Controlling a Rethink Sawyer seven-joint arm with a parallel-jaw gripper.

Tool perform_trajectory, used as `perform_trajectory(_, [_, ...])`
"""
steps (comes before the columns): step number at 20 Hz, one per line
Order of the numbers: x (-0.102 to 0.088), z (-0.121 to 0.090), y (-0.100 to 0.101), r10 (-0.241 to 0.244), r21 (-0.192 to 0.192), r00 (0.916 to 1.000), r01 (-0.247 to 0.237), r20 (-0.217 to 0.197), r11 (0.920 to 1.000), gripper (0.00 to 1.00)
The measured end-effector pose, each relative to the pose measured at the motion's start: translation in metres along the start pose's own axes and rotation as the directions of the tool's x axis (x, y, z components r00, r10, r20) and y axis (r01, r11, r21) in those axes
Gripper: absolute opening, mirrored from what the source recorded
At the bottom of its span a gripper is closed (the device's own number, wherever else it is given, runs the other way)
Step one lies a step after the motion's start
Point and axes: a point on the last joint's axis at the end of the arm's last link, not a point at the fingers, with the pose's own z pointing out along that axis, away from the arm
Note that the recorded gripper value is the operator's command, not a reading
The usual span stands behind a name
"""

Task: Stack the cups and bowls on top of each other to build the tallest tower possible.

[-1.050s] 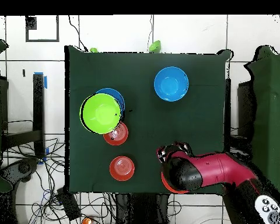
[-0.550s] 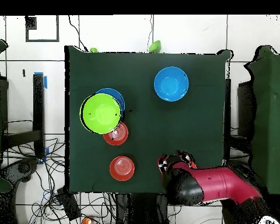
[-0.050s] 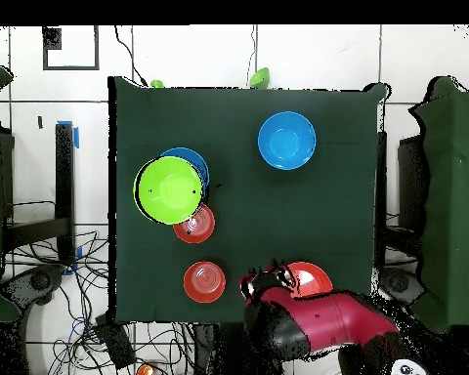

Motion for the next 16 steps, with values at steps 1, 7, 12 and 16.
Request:
perform_trajectory(1, [0.002,0.002,0.008,-0.002,-0.007,1.0000,0.002,0.009,1.0000,1.00])
perform_trajectory(7, [0.019,0.026,0.047,-0.027,-0.015,0.9996,0.027,0.010,0.9995,1.00])
perform_trajectory(12, [0.043,0.059,0.068,-0.045,-0.007,0.9989,0.045,0.009,0.9989,1.00])
perform_trajectory(16, [0.063,0.071,0.069,-0.048,0.012,0.9988,0.048,0.003,0.9988,1.00])
